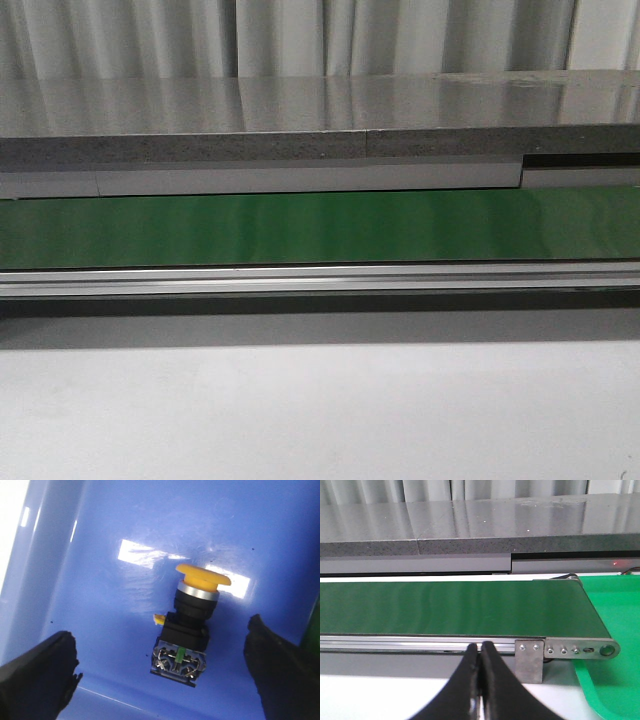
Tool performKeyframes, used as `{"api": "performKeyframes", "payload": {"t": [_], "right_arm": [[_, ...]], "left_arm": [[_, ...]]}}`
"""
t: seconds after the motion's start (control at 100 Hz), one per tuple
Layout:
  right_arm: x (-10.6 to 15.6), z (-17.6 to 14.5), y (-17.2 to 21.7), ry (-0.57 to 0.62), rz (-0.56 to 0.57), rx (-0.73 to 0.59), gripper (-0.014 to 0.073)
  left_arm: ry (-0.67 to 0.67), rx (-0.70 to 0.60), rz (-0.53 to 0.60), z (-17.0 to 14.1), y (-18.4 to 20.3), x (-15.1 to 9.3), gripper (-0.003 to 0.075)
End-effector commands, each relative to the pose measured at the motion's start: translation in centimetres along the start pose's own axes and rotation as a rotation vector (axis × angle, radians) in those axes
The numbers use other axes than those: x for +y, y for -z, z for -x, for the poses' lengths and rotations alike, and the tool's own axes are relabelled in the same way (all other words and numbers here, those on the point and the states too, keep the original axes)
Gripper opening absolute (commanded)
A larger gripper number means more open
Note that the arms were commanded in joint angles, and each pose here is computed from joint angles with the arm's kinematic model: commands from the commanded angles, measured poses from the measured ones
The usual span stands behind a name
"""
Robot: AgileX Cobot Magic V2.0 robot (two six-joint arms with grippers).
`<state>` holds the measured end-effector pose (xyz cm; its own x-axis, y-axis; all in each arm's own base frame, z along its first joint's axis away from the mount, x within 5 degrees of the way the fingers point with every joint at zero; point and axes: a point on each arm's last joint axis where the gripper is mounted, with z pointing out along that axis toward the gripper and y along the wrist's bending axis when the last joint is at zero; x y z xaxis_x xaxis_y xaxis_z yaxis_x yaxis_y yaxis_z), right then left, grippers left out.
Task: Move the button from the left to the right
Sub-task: 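Lower the open left gripper around the yellow-capped button switch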
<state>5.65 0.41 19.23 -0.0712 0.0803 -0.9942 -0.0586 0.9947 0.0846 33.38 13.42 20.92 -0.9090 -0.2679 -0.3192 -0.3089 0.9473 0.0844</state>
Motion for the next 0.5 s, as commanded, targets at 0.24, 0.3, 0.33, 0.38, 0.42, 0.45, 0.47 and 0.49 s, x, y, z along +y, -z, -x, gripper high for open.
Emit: {"api": "performKeyframes", "payload": {"t": [0.24, 0.3, 0.33, 0.38, 0.42, 0.45, 0.47, 0.49], "right_arm": [[0.0, 1.4, 0.3, 0.015, -0.005, -0.114, -0.0068], [0.0, 1.4, 0.3, 0.015, -0.005, -0.114, -0.0068], [0.0, 1.4, 0.3, 0.015, -0.005, -0.114, -0.0068], [0.0, 1.4, 0.3, 0.015, -0.005, -0.114, -0.0068], [0.0, 1.4, 0.3, 0.015, -0.005, -0.114, -0.0068], [0.0, 1.4, 0.3, 0.015, -0.005, -0.114, -0.0068], [0.0, 1.4, 0.3, 0.015, -0.005, -0.114, -0.0068], [0.0, 1.4, 0.3, 0.015, -0.005, -0.114, -0.0068]], "left_arm": [[-0.007, -0.018, 0.009, 0.9, -1.3, 0.2, 0.0640], [-0.008, -0.013, 0.008, 0.9, -1.9, 0.1, 0.0640], [-0.008, -0.013, 0.008, 1.0, -2.1, 0.1, 0.0640], [-0.009, -0.002, 0.007, 0.9, -2.6, 0.1, 0.0640], [-0.010, 0.001, 0.006, 0.9, -3.0, 0.0, 0.0640], [-0.010, 0.005, 0.005, 0.9, -3.2, 0.0, 0.0640], [-0.011, 0.008, 0.005, 0.9, -3.4, 0.0, 0.0640], [-0.011, 0.012, 0.005, 0.9, -3.5, 0.0, 0.0640]]}}
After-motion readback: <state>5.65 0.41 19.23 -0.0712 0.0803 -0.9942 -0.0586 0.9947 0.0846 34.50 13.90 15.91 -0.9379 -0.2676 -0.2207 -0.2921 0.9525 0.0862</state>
